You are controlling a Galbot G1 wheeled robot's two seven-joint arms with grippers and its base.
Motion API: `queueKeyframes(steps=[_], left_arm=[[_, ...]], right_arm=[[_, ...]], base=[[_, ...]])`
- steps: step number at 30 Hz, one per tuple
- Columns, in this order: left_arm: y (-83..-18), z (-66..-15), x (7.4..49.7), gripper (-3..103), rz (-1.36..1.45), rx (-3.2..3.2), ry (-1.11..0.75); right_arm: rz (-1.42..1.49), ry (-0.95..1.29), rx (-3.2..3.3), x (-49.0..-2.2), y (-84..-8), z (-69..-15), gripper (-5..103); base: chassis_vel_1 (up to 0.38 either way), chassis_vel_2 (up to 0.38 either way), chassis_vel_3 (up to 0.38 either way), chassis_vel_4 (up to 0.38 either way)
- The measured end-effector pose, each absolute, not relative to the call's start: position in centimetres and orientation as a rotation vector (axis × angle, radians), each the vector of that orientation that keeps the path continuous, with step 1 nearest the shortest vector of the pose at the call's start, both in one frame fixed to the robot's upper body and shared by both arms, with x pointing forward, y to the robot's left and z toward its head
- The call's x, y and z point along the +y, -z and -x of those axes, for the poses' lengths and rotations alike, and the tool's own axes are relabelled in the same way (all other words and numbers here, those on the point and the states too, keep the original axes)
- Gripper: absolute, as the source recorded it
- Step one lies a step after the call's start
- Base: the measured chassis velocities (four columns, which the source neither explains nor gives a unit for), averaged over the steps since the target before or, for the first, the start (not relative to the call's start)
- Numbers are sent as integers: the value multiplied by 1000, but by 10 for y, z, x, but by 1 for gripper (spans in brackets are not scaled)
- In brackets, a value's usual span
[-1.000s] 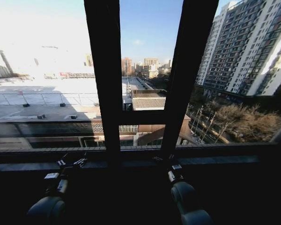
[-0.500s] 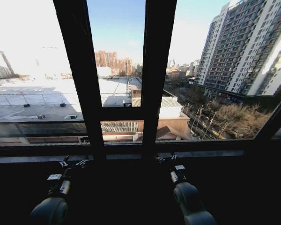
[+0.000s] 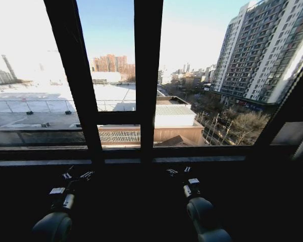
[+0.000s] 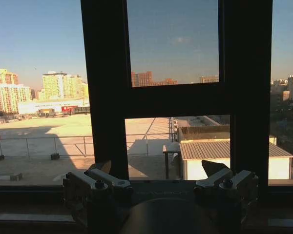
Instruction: Open the curtains by pulling them apart, changing their state from closed to fully open.
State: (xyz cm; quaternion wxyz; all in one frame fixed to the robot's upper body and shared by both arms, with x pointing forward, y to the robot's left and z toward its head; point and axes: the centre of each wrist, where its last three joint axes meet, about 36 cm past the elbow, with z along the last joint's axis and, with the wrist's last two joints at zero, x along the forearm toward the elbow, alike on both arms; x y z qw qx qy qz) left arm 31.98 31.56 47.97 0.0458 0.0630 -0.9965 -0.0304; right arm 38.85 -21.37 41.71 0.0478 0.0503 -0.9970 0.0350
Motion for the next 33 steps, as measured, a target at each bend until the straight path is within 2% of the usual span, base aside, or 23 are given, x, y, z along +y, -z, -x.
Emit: queueKeyframes(steps=[33], left_arm=[[-480,-320,316,100,-193,-3044,92]], right_arm=[[-155,-107,-3043,-213,-417,-389,100]], base=[[154,-344,-157,345]])
